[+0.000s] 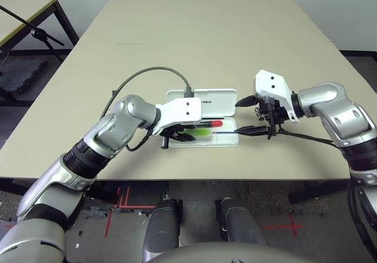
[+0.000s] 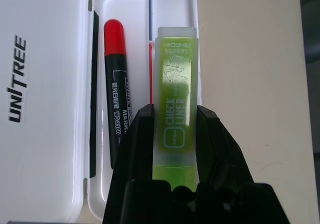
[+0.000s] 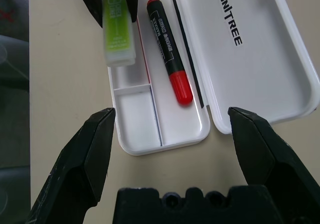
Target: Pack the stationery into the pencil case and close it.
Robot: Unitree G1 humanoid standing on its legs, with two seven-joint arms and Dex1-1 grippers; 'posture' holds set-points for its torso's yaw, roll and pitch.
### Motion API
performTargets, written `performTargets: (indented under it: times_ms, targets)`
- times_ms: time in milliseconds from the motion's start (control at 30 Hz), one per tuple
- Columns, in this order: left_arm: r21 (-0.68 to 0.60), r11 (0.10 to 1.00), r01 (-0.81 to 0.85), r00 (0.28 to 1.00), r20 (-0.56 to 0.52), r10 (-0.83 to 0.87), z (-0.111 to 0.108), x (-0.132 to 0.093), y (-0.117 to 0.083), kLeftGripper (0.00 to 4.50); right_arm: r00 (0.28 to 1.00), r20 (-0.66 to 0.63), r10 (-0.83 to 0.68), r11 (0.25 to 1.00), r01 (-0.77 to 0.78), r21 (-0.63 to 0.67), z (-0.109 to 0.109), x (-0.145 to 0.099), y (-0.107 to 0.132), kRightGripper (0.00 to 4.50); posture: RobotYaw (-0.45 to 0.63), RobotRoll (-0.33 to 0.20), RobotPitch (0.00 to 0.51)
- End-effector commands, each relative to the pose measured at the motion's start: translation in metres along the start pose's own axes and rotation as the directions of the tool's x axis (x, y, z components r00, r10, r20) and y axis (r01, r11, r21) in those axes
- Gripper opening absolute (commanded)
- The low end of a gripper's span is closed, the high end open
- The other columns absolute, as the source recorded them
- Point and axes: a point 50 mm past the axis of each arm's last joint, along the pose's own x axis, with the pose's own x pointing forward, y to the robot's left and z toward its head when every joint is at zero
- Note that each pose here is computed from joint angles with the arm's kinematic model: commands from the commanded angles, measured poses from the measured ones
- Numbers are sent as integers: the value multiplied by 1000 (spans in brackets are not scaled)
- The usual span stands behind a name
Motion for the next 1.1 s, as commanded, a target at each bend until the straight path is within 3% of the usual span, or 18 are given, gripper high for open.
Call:
performTargets:
  times_ms: [33, 667, 700, 933, 1100]
  targets:
    - [-10, 1000, 3, 1000, -12, -3, 1, 3, 2, 1068, 1000, -17, -6, 1000, 6, -1, -2, -1, 1, 4500, -64, 0, 85]
    - [-36, 998, 43, 998, -34, -44, -5, 7, -3, 1068, 1000, -22, -17, 1000, 17, -5, -3, 1, 0, 4500, -69, 0, 72]
    - [-35, 999, 41, 999, -34, -42, -5, 7, -3, 1842, 1000, -22, -18, 1000, 17, -5, -3, 1, 0, 4500, -69, 0, 72]
    - [-24, 1000, -11, 1000, -20, 11, -1, -9, 5, 4424, 1000, -30, -10, 1000, 10, -1, -4, 2, 1, 4500, -63, 0, 74]
    - [-11, 1000, -24, 999, 49, 25, 8, -41, 2, 4467, 999, -37, -12, 1000, 12, 9, -7, 0, 1, 4500, -66, 0, 76]
